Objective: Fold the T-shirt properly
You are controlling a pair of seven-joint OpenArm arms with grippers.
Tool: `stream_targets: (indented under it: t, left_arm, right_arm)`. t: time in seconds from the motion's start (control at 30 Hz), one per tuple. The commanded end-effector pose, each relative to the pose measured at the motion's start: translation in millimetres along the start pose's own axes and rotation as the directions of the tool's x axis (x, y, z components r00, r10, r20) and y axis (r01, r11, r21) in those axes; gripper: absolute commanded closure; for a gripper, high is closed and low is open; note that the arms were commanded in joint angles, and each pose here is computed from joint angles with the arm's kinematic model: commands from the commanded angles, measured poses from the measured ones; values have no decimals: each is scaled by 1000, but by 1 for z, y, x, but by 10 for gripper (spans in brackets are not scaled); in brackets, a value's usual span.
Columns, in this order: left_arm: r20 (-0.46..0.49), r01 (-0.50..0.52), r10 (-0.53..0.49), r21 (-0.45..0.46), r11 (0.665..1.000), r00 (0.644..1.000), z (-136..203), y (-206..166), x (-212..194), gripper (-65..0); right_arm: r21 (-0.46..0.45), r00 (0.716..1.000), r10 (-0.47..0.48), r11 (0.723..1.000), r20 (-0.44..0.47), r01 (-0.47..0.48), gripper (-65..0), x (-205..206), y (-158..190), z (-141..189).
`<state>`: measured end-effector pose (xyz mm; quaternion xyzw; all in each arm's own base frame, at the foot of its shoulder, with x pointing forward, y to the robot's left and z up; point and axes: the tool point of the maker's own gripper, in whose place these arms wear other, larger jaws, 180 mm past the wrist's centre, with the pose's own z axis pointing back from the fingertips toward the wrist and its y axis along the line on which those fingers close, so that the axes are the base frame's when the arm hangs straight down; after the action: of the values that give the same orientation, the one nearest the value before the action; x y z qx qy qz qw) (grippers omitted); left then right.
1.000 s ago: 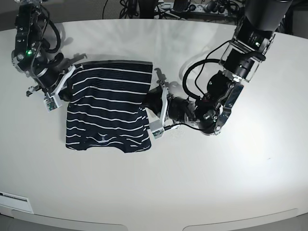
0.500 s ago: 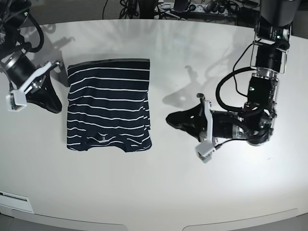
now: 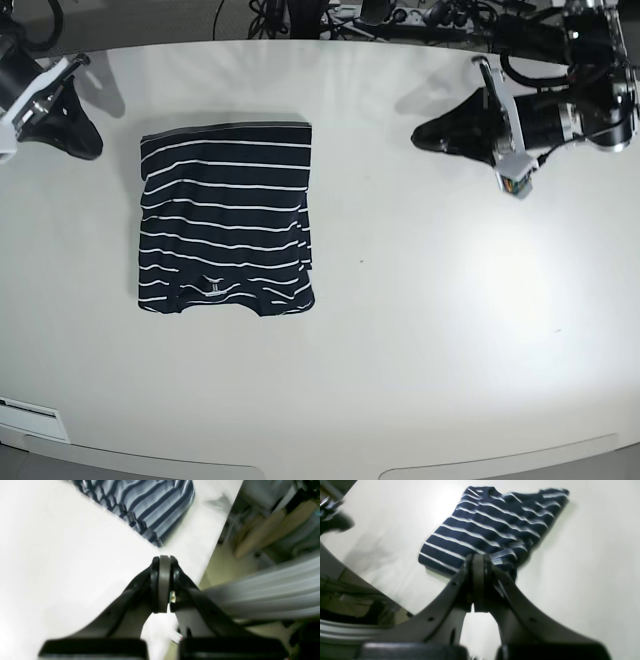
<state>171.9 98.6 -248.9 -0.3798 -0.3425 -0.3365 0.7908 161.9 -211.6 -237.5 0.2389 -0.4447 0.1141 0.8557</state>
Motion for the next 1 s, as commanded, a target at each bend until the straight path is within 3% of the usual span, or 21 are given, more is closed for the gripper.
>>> stream_targets:
  t: [0.0, 0.13, 0.33, 0.47, 0.67, 0.77, 0.8, 0.9, 0.97]
  left_arm:
    - [7, 33, -33, -17, 999, 999, 5, -17, 3, 0]
    - [-74, 13, -16, -36, 999, 997, 15, -63, -21, 0]
    - [-203, -228, 223, -5, 974, 954, 37, -96, -76, 0]
    - [-246, -366, 358, 17, 931, 901, 46, -122, -99, 0]
    - [-312, -537, 517, 27, 843, 797, 57, -166, -122, 0]
    - [-330, -518, 510, 70, 853, 794, 58, -161, -130, 0]
    - [-318, -532, 535, 104, 840, 783, 60, -154, -138, 0]
    - [-266, -591, 625, 202, 781, 734, 63, -128, -171, 0]
    - [-260, -628, 680, 262, 733, 686, 62, -110, -204, 0]
  right_arm:
    - [1, 1000, 19, 1000, 1, -19, 0, 4, 2, 7]
    - [-23, 993, -23, 1000, -118, 21, 0, -26, 2, 20]
    - [-45, 948, -146, 989, -283, 139, 0, -78, 20, 45]
    - [-64, 891, -203, 979, -406, 193, 0, -108, 32, 67]
    - [-115, 783, -308, 949, -540, 294, 0, -147, 55, 102]
    - [-144, 753, -377, 922, -540, 358, 0, -163, 54, 106]
    - [-177, 738, -403, 912, -541, 369, 0, -175, 48, 108]
    - [-243, 691, -460, 886, -558, 394, 0, -216, 36, 107]
    - [-250, 658, -455, 888, -601, 385, 0, -248, 33, 99]
